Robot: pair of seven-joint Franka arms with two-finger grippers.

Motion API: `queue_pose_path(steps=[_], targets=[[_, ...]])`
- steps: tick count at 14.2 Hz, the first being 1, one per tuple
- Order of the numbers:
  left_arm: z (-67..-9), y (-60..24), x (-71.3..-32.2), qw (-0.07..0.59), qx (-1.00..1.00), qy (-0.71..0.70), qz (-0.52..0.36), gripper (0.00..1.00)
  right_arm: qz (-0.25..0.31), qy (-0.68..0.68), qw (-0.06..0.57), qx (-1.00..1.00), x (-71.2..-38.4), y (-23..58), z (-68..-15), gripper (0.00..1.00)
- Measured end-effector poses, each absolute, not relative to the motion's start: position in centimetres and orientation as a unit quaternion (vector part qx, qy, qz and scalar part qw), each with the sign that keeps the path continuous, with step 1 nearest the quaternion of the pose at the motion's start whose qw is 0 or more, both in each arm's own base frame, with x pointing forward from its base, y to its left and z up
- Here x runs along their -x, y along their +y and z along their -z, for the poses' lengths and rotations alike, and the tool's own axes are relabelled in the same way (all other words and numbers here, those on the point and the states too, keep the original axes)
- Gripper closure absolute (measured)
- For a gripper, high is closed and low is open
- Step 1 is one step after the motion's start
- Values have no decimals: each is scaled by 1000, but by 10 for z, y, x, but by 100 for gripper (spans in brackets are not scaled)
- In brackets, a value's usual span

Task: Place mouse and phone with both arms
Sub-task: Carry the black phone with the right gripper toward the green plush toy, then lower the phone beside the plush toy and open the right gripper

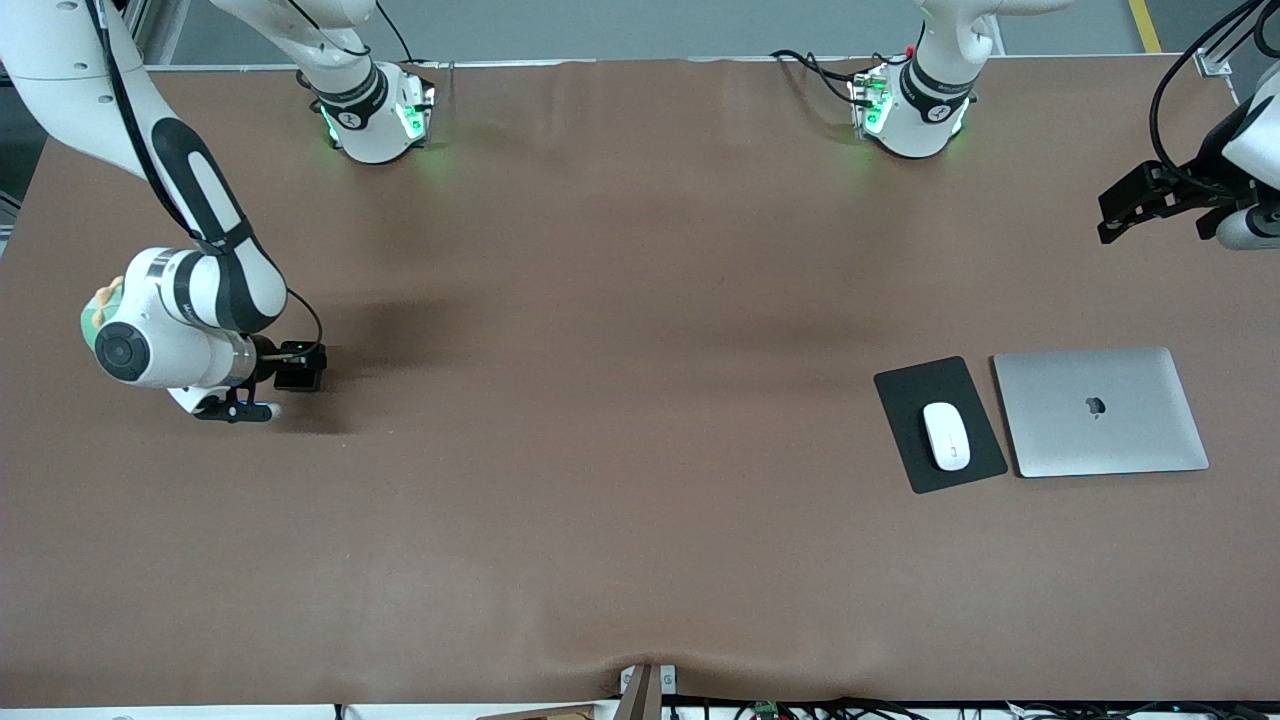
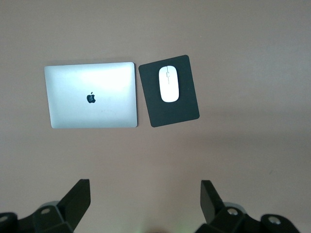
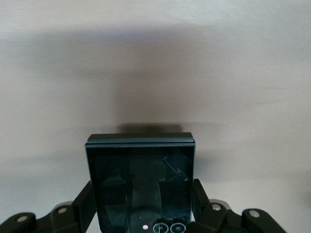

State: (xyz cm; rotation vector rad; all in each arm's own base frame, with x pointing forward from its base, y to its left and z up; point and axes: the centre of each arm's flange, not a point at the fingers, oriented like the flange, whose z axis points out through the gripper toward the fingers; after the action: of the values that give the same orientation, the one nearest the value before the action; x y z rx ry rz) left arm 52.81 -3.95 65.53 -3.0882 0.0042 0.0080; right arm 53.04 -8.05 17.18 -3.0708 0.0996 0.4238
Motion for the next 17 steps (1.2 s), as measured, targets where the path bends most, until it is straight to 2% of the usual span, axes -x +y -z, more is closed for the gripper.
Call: queue_pose_path(steps=[4,6,7,9,13,17], targets=[[-655,-39,-528,27,1000,1,-4,0,-122,29,16,992,-518,-81,-163,19],[-655,-39,-528,27,1000,1,-4,0,-120,14,16,993,-518,-82,-163,4],[-655,-39,-528,27,1000,1,-4,0,-121,3,17,992,-518,-82,-163,0],[-654,-39,-528,27,1000,2,-4,0,-120,-11,18,993,-519,-84,-164,0],[-654,-39,-528,27,1000,2,-4,0,-106,-46,19,993,-550,-102,-196,0],[-654,-39,-528,27,1000,2,-4,0,-116,-60,21,991,-597,-101,-262,0]])
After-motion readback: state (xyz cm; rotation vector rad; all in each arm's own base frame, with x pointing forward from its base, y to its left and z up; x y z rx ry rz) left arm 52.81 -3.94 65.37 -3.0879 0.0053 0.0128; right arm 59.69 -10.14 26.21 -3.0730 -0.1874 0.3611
